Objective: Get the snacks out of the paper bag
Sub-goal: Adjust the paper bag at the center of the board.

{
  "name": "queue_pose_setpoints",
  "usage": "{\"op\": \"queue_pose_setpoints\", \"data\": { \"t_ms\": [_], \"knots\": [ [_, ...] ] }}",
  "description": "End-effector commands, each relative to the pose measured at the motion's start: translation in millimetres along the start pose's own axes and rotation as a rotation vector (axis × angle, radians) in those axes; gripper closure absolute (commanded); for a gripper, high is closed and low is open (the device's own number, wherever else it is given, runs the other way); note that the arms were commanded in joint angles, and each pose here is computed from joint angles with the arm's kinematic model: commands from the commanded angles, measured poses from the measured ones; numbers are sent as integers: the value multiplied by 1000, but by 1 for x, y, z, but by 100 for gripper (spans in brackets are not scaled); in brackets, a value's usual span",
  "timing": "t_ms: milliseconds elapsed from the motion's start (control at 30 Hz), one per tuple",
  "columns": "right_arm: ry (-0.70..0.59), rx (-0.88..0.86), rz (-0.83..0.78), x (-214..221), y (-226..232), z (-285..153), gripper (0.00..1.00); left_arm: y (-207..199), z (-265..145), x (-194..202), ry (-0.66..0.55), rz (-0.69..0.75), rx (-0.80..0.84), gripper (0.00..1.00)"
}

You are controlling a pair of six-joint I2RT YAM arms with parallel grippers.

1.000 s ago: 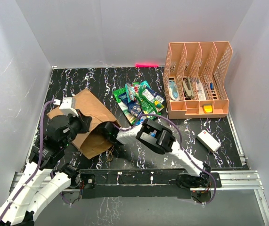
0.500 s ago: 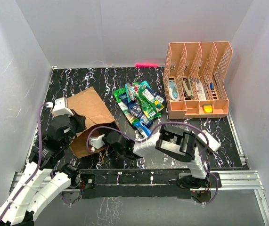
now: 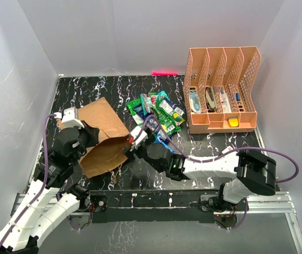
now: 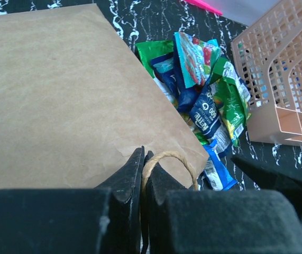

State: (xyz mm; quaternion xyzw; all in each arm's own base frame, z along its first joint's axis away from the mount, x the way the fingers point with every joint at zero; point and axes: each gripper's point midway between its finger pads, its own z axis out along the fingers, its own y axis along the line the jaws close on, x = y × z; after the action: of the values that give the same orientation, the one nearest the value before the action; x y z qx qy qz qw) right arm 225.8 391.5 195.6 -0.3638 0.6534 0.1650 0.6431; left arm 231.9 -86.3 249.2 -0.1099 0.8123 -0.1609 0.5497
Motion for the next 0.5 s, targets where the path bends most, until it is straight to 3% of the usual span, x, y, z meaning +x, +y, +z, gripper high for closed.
{"op": "queue_pose_setpoints", "data": {
  "t_ms": [0,133,300,467],
  "knots": [
    [8,120,310,11,-27,4,17,-18,-2,-11,-25,-10,83,100],
    [30,100,412,16,-27,12,17,-28,0,-12,-8,12,118,100],
    [73,130,429,44,-36,28,18,-34,2,-12,-4,9,148,100],
    [62,131,315,57,-36,44,40,-33,2,-11,-2,12,145,100]
  ]
}}
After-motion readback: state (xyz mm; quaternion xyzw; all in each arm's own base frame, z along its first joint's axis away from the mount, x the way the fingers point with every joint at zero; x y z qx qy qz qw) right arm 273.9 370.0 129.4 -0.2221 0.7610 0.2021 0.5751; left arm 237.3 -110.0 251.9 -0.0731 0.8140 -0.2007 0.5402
